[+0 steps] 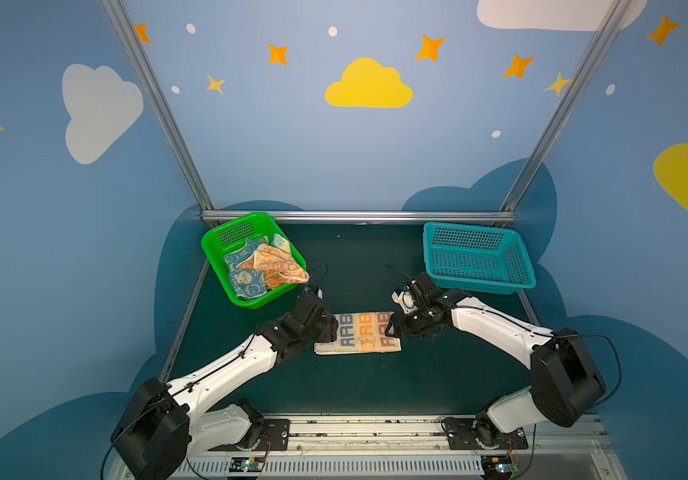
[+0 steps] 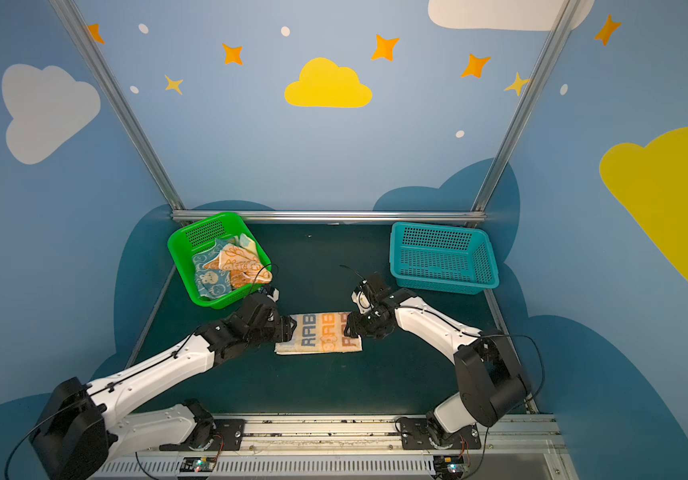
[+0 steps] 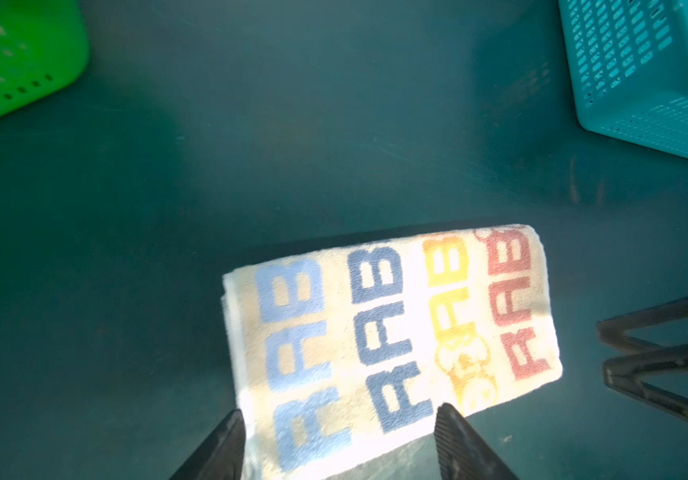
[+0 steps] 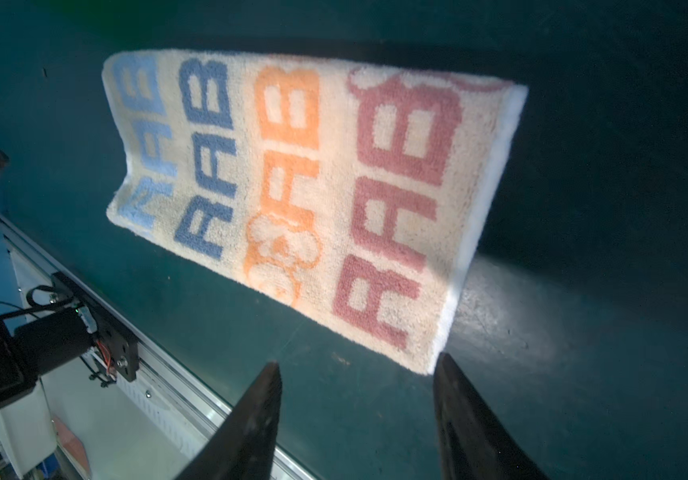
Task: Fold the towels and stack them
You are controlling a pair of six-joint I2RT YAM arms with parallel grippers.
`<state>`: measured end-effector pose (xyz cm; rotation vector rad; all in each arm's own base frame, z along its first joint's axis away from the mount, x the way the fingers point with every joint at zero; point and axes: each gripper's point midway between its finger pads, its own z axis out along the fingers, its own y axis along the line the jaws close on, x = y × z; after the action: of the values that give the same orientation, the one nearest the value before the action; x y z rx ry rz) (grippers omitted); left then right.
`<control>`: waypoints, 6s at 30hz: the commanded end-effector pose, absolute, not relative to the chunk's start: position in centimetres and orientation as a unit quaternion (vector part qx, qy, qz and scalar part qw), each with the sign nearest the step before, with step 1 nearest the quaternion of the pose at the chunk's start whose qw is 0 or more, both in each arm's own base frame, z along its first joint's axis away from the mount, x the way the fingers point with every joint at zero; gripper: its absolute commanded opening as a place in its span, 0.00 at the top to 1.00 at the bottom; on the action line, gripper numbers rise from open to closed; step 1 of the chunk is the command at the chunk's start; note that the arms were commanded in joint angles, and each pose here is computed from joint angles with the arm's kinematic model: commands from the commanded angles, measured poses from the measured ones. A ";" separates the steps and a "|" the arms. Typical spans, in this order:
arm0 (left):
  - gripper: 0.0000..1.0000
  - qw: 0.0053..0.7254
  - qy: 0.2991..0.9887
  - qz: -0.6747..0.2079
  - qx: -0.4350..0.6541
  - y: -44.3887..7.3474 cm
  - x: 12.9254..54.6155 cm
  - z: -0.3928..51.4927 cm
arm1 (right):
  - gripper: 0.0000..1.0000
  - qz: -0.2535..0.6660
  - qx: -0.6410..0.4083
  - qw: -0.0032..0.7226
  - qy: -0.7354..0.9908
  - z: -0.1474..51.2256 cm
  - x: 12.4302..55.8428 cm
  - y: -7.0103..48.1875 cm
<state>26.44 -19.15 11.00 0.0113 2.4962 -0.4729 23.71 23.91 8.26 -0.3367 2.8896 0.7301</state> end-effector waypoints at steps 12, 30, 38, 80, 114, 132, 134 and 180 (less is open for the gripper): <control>0.35 0.219 0.962 -0.162 -0.023 -19.2 24.2 3.6 | 0.44 0.289 0.013 0.061 0.955 5.0 25.6 21.6; 0.38 0.178 0.978 -0.106 -0.020 -17.3 22.8 -0.2 | 0.51 0.290 0.006 0.017 0.957 -0.9 24.5 23.6; 0.38 0.175 0.979 -0.108 -0.015 -17.5 22.8 -0.5 | 0.71 0.290 -0.005 0.020 0.957 -2.6 25.1 24.6; 0.00 0.299 0.941 -0.160 -0.013 -18.6 27.3 7.6 | 1.00 0.065 -0.127 0.192 0.971 14.5 50.2 16.0; 0.00 0.307 0.940 -0.146 -0.032 -18.2 28.1 7.7 | 1.00 0.018 -0.032 0.259 0.965 17.6 53.3 -3.8; 0.00 0.318 0.937 -0.138 -0.039 -18.0 28.7 8.8 | 0.98 -0.007 0.007 0.192 0.981 9.3 53.6 -9.4; 0.00 0.316 0.938 -0.138 -0.037 -18.1 28.7 8.7 | 0.89 -0.020 0.019 0.183 0.983 8.6 53.5 -10.1; 0.00 0.393 0.885 -0.030 -0.248 -3.6 41.8 16.8 | 0.15 -0.002 -0.015 0.360 0.933 21.6 43.5 9.9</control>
<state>40.71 -4.78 16.58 -0.5831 2.2329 -0.0623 45.51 7.53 20.78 -0.0016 2.4067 -0.1117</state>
